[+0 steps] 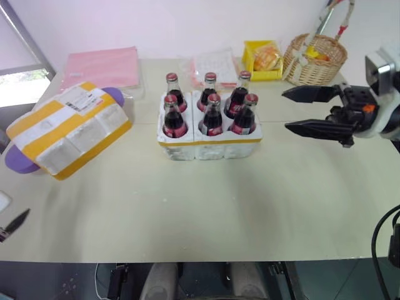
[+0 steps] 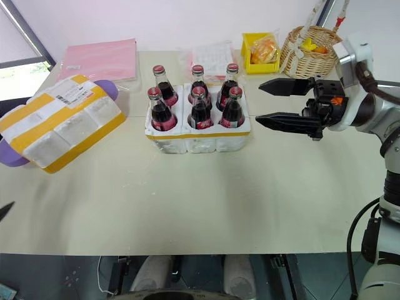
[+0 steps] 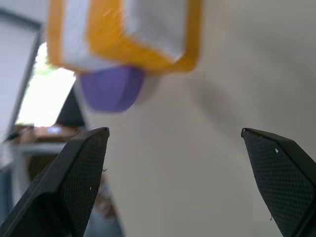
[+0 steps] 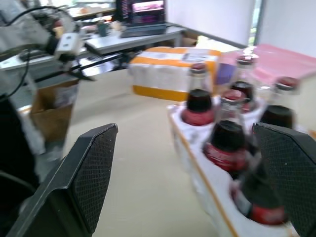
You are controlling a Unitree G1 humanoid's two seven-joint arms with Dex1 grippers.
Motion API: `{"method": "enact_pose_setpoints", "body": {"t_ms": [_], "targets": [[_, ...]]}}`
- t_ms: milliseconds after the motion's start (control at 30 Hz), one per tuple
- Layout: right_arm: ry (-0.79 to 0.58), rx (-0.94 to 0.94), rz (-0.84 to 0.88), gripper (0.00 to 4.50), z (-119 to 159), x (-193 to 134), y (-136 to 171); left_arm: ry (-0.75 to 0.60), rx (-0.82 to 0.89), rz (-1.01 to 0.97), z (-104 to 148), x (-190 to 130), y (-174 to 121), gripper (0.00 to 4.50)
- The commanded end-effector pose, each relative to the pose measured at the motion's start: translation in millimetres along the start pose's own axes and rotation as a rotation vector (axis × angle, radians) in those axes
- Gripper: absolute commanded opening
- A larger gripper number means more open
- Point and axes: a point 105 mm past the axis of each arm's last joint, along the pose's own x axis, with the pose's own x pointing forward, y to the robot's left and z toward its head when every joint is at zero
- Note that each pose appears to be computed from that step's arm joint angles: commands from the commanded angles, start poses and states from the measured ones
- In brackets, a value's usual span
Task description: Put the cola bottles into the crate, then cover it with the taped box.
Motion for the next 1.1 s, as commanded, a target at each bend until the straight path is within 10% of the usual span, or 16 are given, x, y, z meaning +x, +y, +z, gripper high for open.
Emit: {"method": "enact_pose_setpoints", "body": {"t_ms": [33, 500, 1100], "targets": [[-0.04, -0.022, 0.031, 4.46, 21, 0, 8, 0.03, 0.043, 0.121, -13, 11, 18, 4.5], [-0.066, -0.013, -0.042, 4.46, 23, -7, 9, 0.06, 0.35, 0.273, -25, 87, 16, 4.5], [-0.073, -0.024, -0.071, 4.49, 29, -12, 12, 0.011, 0.317, 0.391, -17, 138, 7, 4.25]]}}
